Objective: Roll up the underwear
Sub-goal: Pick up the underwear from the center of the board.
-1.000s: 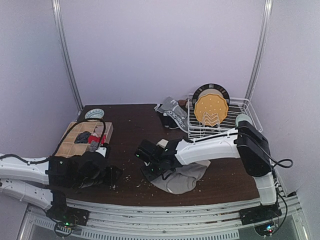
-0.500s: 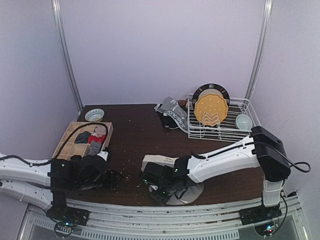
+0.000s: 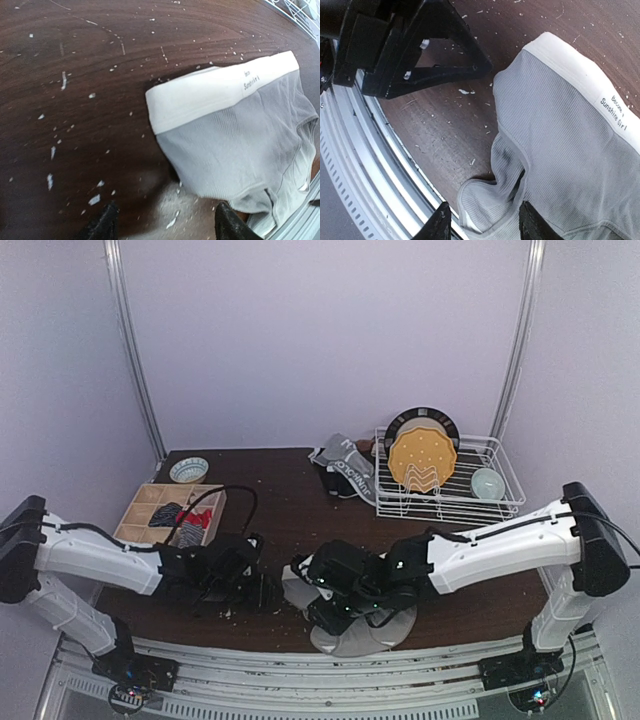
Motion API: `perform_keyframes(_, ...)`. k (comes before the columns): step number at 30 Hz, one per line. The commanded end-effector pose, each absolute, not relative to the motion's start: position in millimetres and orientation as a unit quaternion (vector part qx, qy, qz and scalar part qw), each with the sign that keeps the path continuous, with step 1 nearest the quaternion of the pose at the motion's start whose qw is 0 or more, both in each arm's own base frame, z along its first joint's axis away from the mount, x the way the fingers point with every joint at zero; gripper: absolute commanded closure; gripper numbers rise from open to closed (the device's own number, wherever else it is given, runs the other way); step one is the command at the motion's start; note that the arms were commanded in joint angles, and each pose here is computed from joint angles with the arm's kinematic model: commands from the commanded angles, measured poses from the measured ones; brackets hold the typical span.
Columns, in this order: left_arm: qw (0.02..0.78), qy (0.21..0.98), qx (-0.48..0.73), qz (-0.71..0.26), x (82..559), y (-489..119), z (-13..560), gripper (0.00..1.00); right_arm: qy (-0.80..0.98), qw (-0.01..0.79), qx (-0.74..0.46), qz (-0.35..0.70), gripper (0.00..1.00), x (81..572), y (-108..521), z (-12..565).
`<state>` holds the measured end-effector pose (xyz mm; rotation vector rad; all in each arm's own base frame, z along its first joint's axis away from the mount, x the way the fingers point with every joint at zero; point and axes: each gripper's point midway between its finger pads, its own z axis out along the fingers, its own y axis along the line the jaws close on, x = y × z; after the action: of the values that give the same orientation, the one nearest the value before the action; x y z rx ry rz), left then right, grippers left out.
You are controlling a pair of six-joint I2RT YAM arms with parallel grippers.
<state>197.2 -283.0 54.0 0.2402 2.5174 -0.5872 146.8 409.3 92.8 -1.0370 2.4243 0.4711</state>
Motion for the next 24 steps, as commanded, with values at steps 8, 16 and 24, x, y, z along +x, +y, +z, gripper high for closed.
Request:
perform_keyframes(8, 0.192, 0.943, 0.033, -0.27, 235, -317, 18, 0.37, 0.901, 0.288, -0.293, 0.141, 0.54, 179, 407, 70)
perform_keyframes(16, 0.182, 0.945, 0.037, -0.269, 248, -331, 12, 0.71, 0.908, 0.304, -0.252, 0.141, 0.53, 187, 375, 68)
perform_keyframes(24, 0.236, 0.943, 0.072, -0.223, 262, -319, 61, 1.0, 0.925, 0.301, -0.197, 0.123, 0.55, 204, 339, 49)
